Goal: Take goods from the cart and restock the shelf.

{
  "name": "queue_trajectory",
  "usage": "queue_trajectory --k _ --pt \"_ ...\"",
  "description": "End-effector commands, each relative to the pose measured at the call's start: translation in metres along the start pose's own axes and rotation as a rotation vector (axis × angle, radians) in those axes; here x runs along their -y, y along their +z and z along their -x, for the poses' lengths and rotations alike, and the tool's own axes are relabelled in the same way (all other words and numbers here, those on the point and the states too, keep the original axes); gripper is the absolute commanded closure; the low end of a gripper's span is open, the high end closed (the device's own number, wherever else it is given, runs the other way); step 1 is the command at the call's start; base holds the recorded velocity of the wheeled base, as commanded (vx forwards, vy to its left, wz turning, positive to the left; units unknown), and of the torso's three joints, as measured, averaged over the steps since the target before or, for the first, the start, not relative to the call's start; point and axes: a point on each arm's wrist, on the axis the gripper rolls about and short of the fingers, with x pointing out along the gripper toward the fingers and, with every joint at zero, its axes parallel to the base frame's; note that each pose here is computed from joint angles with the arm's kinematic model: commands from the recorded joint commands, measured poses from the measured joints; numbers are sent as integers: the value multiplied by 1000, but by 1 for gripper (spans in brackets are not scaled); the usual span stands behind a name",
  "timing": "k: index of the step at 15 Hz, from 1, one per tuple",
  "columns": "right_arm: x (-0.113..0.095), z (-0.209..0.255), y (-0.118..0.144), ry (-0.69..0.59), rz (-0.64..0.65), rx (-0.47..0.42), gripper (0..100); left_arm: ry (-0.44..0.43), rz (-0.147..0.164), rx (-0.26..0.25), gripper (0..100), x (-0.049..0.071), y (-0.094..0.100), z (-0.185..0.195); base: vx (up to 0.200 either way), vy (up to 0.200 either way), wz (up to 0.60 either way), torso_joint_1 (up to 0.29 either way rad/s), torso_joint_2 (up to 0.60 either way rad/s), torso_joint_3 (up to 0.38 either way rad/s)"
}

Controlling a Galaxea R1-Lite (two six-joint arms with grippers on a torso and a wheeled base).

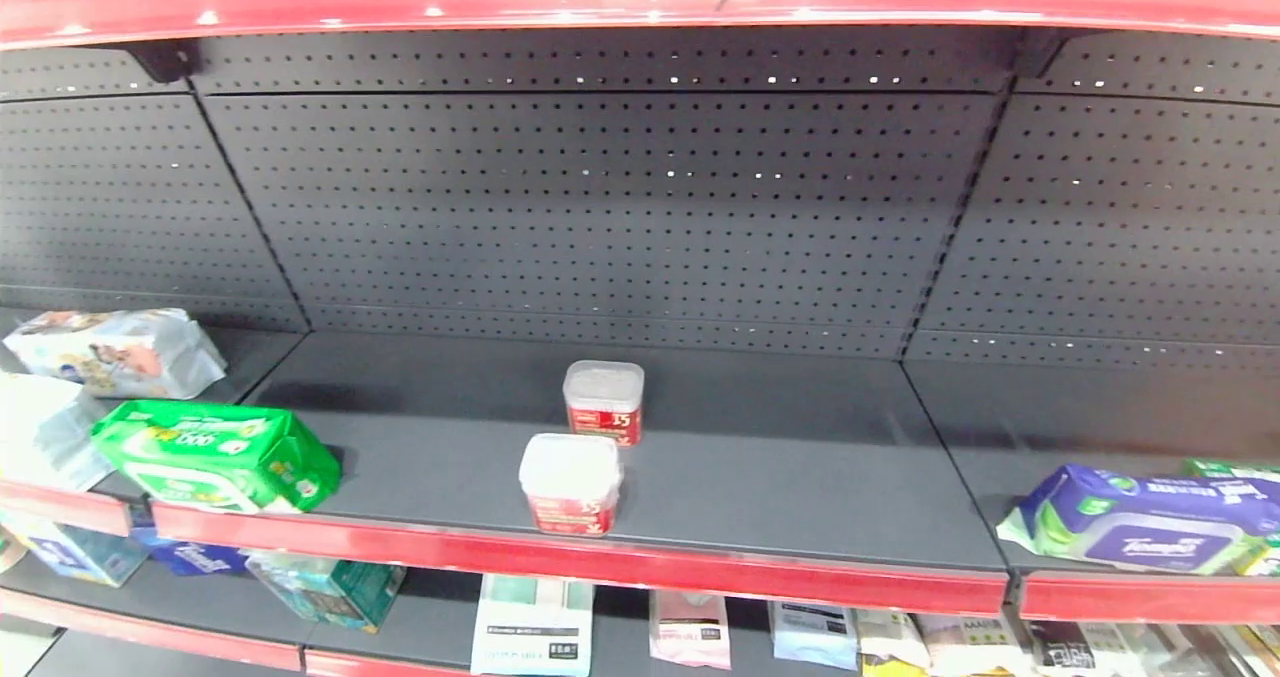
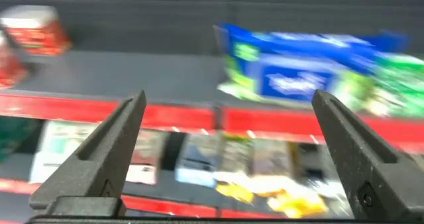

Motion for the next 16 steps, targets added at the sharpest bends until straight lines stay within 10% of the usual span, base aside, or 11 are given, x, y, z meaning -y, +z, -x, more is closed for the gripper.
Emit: queue_trajectory --k 1,9,10,12,13,16 --pt "0 0 0 2 1 -3 0 -1 0 -2 0 0 0 0 0 0 -600 7 7 2" --pt "0 0 0 2 5 -3 0 -19 0 -17 0 0 2 -1 0 0 0 0 0 0" --pt "0 0 0 3 5 -3 0 -13 6 3 0 0 24 -1 0 0 0 0 0 0" --pt "0 0 0 3 5 -3 0 165 127 -90 0 -5 121 -48 0 0 0 0 0 0" --pt "0 0 0 3 5 -3 0 247 127 -124 0 -8 139 -68 0 0 0 0 0 0" --pt "0 0 0 3 5 -3 0 338 85 -390 0 -12 110 -113 0 0 0 0 0 0"
